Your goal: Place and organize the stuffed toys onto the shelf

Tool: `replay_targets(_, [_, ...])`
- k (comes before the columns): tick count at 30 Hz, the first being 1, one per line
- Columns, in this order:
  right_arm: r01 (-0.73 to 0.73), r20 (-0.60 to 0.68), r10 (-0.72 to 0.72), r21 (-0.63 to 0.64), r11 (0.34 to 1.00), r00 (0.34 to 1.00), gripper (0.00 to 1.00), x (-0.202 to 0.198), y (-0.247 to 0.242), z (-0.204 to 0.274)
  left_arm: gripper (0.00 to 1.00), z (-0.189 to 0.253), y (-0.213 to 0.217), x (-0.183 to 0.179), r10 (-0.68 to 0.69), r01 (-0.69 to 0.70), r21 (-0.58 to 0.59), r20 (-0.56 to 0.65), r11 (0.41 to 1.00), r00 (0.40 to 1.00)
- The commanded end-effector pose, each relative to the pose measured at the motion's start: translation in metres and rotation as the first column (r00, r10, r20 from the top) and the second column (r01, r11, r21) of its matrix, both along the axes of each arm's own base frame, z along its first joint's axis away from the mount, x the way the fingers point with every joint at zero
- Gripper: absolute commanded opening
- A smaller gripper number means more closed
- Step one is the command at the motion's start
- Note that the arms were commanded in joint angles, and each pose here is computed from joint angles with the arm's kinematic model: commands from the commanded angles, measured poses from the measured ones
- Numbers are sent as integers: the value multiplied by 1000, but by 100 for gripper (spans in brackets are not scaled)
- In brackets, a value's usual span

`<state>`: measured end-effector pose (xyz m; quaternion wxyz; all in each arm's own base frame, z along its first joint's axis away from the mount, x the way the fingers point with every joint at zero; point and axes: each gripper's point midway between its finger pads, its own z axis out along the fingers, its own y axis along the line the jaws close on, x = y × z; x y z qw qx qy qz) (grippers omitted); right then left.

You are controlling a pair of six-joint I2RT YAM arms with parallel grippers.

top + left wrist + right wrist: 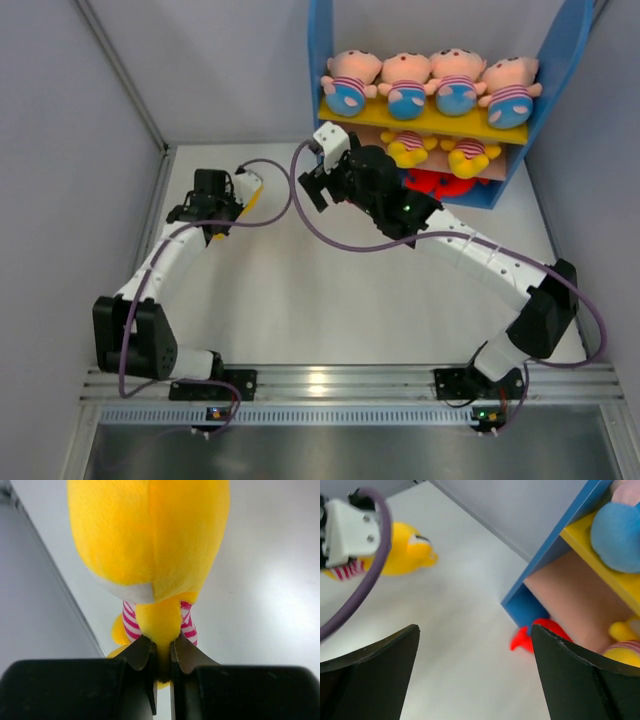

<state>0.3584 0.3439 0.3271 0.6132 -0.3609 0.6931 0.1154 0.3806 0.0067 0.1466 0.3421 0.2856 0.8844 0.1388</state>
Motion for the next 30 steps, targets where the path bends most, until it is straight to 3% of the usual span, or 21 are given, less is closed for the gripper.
replay_targets(1, [42,-127,6,369,928,992,94,-5,26,42,0,29,-53,-48,-195,195,-116,17,974,981])
replay_targets(2, [52,-136,1,387,920,991,95,-2,23,44,0,22,-72,-70,-271,266,-123,-32,956,962])
replay_targets(7, [30,-216,55,373,927,975,96,-7,27,26,0,40,-112,-124,-484,481,-88,-23,872,875])
replay_targets(10, [-270,-224,347,312,911,911,96,-45,53,-4,0,45,-117,-137,-527,523,-89,-32,848,849])
replay_targets(11, [-394,-255,471,297,869,845,92,-70,61,-25,0,47,-118,-141,-548,543,-96,-36,834,836])
replay_targets(13, [-502,-152,546,250,828,824,93,-86,54,-22,0,52,-120,-152,-579,571,-118,-49,812,814])
replay_targets(14, [-551,-165,590,229,803,791,94,-101,48,-49,0,55,-126,-160,-611,598,-157,-50,786,790])
replay_targets(15, [-612,-25,629,202,765,777,96,-110,41,-26,0,64,-127,-168,-626,610,-174,-49,773,779])
replay_targets(16, [-637,5,648,185,748,762,98,-114,33,-29,0,68,-129,-174,-641,623,-191,-49,759,766])
replay_targets(18, [-725,64,724,126,677,687,99,-136,23,-32,0,84,-136,-189,-682,655,-244,-38,715,730])
replay_targets(20, [-757,71,754,99,646,653,99,-144,21,-30,0,92,-139,-196,-707,679,-258,-26,687,706])
replay_targets(22, [-752,68,749,94,652,659,98,-139,25,-31,0,98,-140,-199,-720,692,-259,-18,673,694])
replay_targets(30, [-775,78,772,118,621,631,95,-115,59,-24,0,98,-133,-195,-714,695,-210,-21,688,700])
